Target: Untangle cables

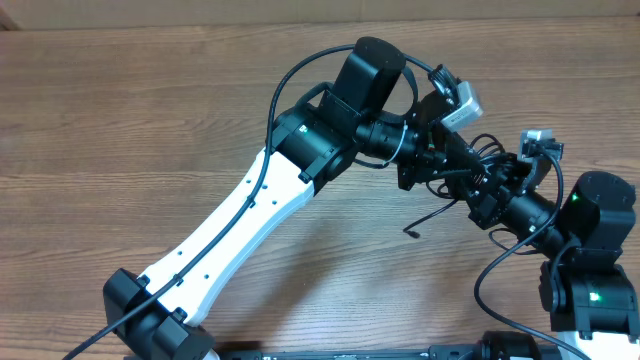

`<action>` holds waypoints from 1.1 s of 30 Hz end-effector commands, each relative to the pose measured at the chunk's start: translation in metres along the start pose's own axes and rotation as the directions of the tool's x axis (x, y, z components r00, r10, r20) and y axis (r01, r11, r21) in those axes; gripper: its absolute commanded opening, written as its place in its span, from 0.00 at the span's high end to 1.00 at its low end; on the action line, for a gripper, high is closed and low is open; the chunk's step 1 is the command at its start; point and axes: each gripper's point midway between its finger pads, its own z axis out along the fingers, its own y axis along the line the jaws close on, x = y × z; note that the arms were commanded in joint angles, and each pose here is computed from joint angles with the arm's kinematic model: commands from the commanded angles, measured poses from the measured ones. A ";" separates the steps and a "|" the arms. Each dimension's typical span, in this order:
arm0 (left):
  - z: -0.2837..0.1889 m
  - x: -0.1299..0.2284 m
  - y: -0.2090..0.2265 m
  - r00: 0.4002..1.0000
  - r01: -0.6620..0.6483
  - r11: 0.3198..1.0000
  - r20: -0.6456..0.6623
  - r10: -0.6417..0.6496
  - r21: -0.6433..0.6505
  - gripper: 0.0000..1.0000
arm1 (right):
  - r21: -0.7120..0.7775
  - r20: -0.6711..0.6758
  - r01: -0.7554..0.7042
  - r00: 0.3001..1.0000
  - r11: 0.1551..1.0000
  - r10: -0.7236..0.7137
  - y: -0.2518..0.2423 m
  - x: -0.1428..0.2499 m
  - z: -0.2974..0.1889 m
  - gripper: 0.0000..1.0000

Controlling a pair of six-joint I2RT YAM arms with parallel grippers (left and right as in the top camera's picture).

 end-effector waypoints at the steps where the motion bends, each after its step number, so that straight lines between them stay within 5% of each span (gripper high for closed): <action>1: -0.003 -0.008 0.004 1.000 -0.019 0.997 0.014 0.020 -0.071 0.96 | 0.005 0.005 0.008 1.000 1.000 -0.008 0.003 -0.003 -0.003 0.96; 7: -0.016 0.005 0.057 0.999 0.037 0.925 -0.015 -0.046 -0.377 0.96 | -0.034 -0.049 -0.026 0.999 0.999 0.024 0.009 0.009 -0.003 0.96; 12: -0.060 0.027 0.108 0.970 0.214 0.754 0.043 -0.240 -0.621 0.96 | -0.186 -0.099 -0.009 0.995 0.982 -0.009 0.035 0.018 -0.007 0.96; 19: -0.106 0.050 0.134 0.923 0.335 0.648 0.099 -0.373 -0.684 0.96 | -0.343 -0.110 0.035 0.991 0.939 -0.077 0.062 0.020 -0.015 0.96; 25: -0.107 0.065 0.130 0.931 0.265 0.668 0.004 -0.365 -0.696 0.96 | -0.378 -0.090 0.003 0.995 0.926 -0.040 0.072 0.007 -0.017 0.96; 29: -0.121 0.078 0.136 0.914 0.268 0.618 -0.007 -0.405 -0.739 0.96 | -0.376 -0.095 -0.013 0.995 0.927 -0.024 0.072 0.007 -0.017 0.96; 31: -0.126 0.083 0.136 0.903 0.288 0.607 -0.001 -0.430 -0.741 0.70 | -0.369 -0.093 -0.015 0.995 0.929 -0.021 0.071 0.007 -0.016 0.96; 33: -0.125 0.083 0.133 0.899 0.304 0.628 -0.002 -0.437 -0.717 0.57 | -0.340 -0.087 -0.030 0.996 0.940 0.000 0.066 0.005 -0.014 0.96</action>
